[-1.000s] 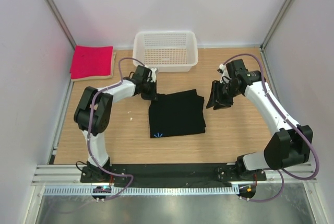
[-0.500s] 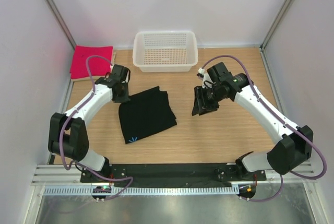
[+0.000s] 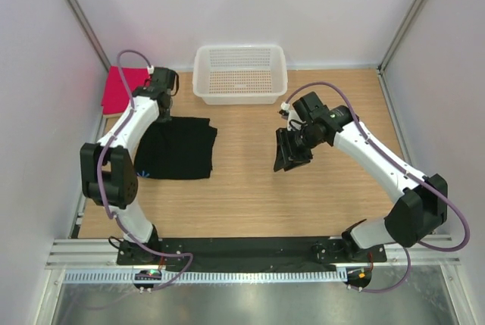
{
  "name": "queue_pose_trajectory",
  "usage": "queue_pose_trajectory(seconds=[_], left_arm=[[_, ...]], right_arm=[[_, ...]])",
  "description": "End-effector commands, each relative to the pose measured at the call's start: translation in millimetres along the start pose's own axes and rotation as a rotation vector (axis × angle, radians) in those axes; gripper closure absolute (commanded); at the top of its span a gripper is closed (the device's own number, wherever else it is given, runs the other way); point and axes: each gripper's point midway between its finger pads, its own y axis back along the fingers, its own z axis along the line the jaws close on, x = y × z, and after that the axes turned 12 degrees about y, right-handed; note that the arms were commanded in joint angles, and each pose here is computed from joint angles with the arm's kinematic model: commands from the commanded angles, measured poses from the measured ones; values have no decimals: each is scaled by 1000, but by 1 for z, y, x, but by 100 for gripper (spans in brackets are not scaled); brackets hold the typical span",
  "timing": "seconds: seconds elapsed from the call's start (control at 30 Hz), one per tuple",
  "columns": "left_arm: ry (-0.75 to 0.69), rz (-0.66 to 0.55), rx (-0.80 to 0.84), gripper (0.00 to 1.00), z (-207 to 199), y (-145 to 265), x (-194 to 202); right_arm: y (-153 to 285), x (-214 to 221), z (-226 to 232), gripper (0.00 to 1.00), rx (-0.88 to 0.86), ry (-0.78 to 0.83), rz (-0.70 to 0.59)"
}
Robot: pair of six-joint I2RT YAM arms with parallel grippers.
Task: Fold and stack the t-shirts
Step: Neatly place the folded tshirt to the corner
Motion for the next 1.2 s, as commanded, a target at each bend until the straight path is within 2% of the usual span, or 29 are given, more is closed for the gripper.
queue_pose_trajectory(seconds=[0.0, 0.03, 0.13, 0.37, 0.63, 0.93, 1.17], left_arm=[[-46, -101, -112, 100, 21, -8, -49], [-33, -128, -125, 100, 25, -6, -64], [-38, -118, -159, 100, 35, -23, -76], [-31, -206, -162, 100, 39, -36, -123], [0, -358, -176, 100, 38, -37, -192], [49, -458, -216, 100, 53, -40, -237], [82, -554, -203, 100, 55, -24, -267]], right_arm=[[6, -5, 3, 54, 17, 32, -14], [6, -5, 0, 55, 33, 36, -13], [3, -4, -5, 54, 51, 36, -1], [-6, -1, -14, 54, 76, 26, 37], [-17, 2, -21, 54, 90, 10, 80], [-31, 3, -30, 54, 88, -23, 118], [-37, 1, -37, 54, 81, -59, 134]])
